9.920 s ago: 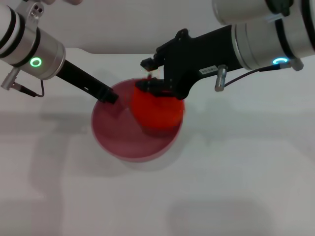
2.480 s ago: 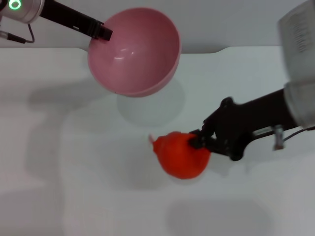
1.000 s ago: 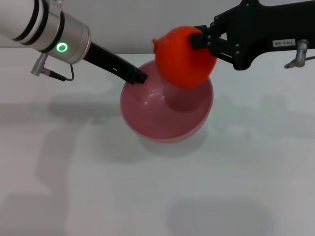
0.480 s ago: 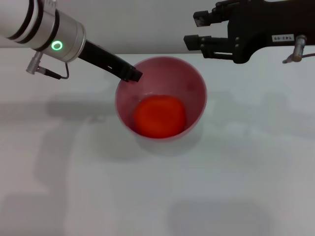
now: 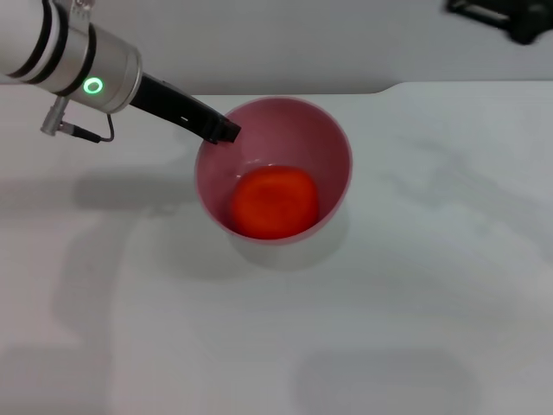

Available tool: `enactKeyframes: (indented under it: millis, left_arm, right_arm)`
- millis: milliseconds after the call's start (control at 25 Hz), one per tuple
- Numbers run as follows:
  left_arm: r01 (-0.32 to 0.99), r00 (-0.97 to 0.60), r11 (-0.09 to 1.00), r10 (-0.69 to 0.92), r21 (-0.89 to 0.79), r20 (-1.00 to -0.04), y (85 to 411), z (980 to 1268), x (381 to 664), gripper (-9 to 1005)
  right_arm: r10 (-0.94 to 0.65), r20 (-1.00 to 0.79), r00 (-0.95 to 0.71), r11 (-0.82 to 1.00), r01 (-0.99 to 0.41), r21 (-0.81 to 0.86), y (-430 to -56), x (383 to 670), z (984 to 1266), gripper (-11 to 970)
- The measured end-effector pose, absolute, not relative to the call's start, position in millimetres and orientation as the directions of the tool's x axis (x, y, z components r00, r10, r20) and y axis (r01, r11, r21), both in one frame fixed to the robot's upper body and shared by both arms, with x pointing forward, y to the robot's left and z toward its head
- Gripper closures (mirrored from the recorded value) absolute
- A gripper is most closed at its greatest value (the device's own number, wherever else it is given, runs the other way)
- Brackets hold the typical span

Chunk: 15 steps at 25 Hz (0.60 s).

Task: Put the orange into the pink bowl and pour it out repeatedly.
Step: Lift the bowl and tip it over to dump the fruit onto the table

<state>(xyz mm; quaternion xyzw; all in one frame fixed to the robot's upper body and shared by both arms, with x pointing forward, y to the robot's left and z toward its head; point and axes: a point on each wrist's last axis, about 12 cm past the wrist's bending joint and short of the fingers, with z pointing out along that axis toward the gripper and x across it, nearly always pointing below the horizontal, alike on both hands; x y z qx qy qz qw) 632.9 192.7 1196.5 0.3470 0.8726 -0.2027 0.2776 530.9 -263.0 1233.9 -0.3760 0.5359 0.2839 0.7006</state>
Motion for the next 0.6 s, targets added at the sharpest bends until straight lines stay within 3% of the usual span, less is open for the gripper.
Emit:
enactKeyframes:
  millis: [160,400,600]
  left_arm:
    - [0.717,-0.599,0.681,0.492,-0.151,-0.632,194,1195,634,952]
    - [0.723,-0.566,0.683,0.496,-0.107,-0.658,195,1194,637,952]
    - [0.741,-0.492,0.67,0.49,-0.05,-0.72,190,1185,637,952]
  right_arm:
    - [0.121,-0.921,0.371,0.703,-0.687,-0.184,-299,519,1193,234]
    - [0.223,-0.865,0.45,0.911,-0.412,0.021,-353,484,1116,236]
    - [0.239,-0.862,0.447,0.932,-0.356,0.074,-362,469,1101,239]
